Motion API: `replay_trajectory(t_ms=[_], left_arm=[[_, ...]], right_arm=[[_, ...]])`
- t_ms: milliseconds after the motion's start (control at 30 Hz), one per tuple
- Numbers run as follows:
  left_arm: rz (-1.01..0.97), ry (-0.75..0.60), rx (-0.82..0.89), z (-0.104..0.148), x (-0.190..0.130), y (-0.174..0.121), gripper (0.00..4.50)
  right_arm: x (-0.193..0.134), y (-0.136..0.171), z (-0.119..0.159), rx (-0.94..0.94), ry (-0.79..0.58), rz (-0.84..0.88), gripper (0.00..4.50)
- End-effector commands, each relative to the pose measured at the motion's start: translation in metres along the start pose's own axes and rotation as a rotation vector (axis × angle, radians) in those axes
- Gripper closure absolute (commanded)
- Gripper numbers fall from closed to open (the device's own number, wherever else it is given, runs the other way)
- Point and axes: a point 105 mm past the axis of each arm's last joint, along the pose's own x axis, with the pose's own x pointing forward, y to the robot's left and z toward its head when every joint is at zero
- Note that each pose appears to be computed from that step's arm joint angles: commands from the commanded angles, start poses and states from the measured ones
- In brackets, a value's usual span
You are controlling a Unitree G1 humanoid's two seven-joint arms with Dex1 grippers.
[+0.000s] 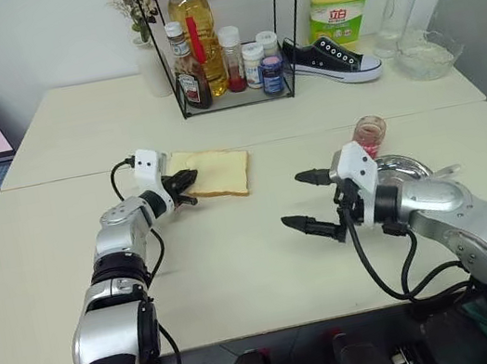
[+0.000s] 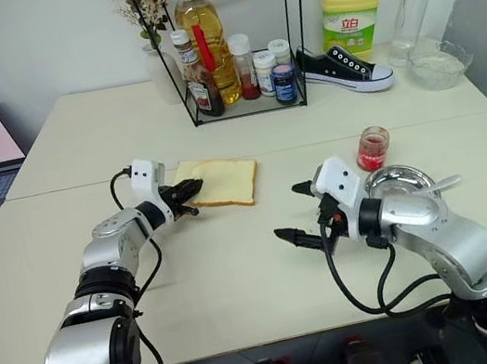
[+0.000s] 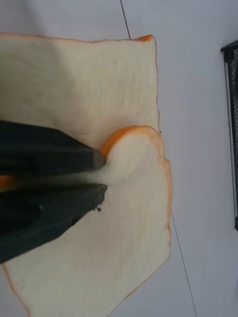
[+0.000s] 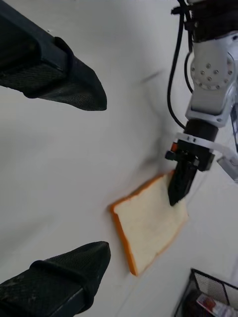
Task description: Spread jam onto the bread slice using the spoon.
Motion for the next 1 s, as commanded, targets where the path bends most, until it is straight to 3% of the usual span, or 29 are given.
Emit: replay_trajectory(t_ms=[33, 333, 533, 600, 667, 733, 1000], left_arm=[[-0.007, -0.054, 0.046, 0.026, -0.001, 0.003, 4.45], [-0.129, -0.087, 0.075, 0.052, -0.007, -0.011, 4.45], [-0.452, -0.051, 0.082, 0.076, -0.035, -0.06, 4.45], [-0.667, 0.011, 0.078, 0.084, -0.065, -0.096, 4.45], [-0.793, 0.085, 0.059, 0.077, -0.084, -0.122, 4.45], [-0.802, 0.139, 0.097, 0.061, -0.089, -0.128, 4.45], [-0.619, 0.177, 0.112, 0.009, -0.075, -0.128, 4.45]], right_arm=[[-0.002, -0.012, 0.015, -0.038, -0.065, -0.084, 0.0], [-0.002, -0.008, 0.021, -0.005, -0.112, -0.088, 0.0], [-0.023, 0.005, 0.022, 0.084, -0.088, 0.023, 0.0], [-0.04, 0.013, 0.019, 0.161, -0.051, 0.092, 0.0], [-0.05, 0.019, 0.016, 0.204, -0.021, 0.127, 0.0], [-0.055, 0.025, 0.012, 0.228, 0.008, 0.153, 0.0], [-0.058, 0.044, 0.003, 0.279, 0.047, 0.186, 0.0]])
